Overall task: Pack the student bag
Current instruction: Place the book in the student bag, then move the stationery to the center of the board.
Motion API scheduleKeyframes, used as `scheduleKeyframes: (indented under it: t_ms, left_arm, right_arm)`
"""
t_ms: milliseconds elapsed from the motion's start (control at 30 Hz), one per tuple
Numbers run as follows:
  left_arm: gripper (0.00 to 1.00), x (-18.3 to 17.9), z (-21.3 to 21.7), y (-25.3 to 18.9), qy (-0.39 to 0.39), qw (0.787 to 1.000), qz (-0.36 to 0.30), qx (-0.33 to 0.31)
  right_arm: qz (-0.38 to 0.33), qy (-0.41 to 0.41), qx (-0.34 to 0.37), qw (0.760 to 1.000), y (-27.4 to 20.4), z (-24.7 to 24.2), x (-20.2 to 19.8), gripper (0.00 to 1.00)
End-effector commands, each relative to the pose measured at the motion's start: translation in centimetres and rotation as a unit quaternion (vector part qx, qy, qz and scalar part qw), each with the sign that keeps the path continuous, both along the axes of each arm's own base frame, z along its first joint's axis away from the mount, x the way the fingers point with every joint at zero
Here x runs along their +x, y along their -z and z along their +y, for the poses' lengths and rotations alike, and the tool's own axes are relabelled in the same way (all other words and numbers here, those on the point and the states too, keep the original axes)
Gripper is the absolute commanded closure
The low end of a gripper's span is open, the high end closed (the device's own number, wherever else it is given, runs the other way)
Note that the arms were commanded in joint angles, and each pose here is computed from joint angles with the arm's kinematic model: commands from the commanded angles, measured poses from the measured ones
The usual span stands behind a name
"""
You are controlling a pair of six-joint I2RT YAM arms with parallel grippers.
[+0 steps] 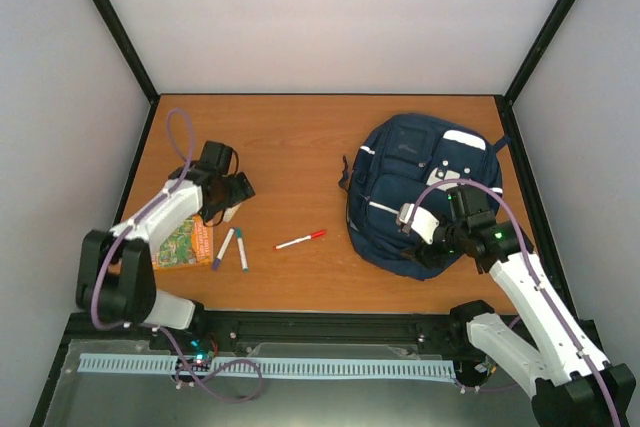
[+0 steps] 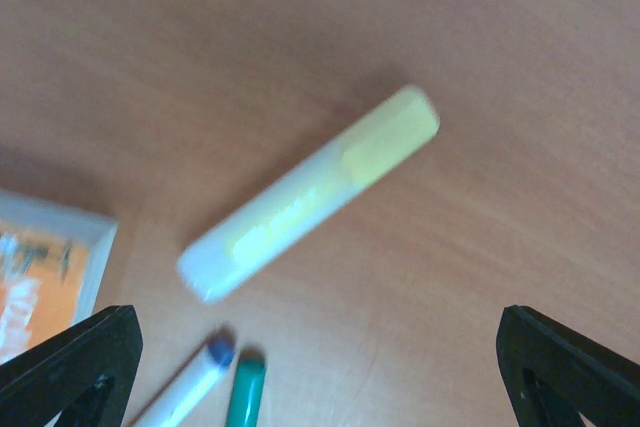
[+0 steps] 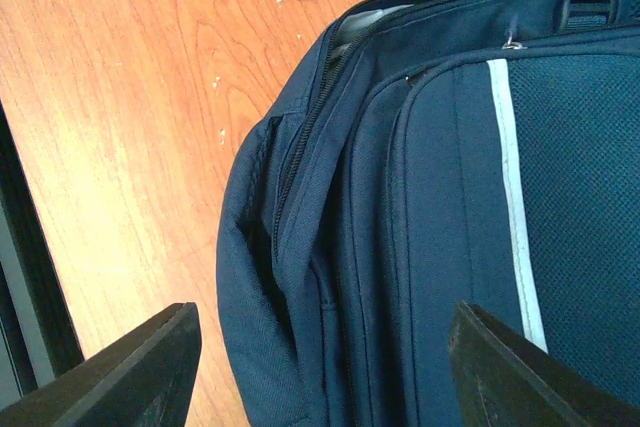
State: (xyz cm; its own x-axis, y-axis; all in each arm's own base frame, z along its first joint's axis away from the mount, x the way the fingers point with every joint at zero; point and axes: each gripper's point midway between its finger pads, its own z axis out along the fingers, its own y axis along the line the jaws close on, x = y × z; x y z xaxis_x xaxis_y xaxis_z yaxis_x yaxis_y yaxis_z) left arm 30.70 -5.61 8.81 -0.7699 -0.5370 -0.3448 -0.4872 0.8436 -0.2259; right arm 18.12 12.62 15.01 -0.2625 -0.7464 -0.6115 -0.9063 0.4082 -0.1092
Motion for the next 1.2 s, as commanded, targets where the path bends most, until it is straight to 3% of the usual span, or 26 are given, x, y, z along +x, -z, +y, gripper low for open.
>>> scheduleKeyframes:
  t_ms: [0, 267, 533, 933, 1167]
  left_arm:
    - [0.0, 5.3, -0.2, -1.1, 0.053, 0.998, -0.026, 0.018]
    - [0.0, 7.8, -2.3, 2.4, 0.082, 0.996, 0.013, -0.014]
    - [0.02, 5.7, -4.6, 4.5, 0.099, 0.992, 0.029, -0.066]
    - [0.05, 2.6, -10.3, 5.0, 0.167, 0.98, 0.045, -0.093]
    - [0.1, 2.9, -9.7, 4.6, 0.143, 0.987, 0.049, -0.062]
  right_arm:
    - [-0.019, 0.01, 0.006, 1.0, -1.5, -0.2, 0.1, 0.31]
    - [-0.026, 0.021, 0.0, 0.999, -1.3, -0.5, 0.2, 0.31]
    - [-0.025, 0.021, -0.004, 0.999, -0.8, -0.6, 0.1, 0.31]
    - [-0.016, 0.018, -0.005, 1.0, -0.3, -0.5, 0.3, 0.31]
    - [-0.014, 0.02, -0.011, 1.0, -0.1, -0.8, 0.0, 0.32]
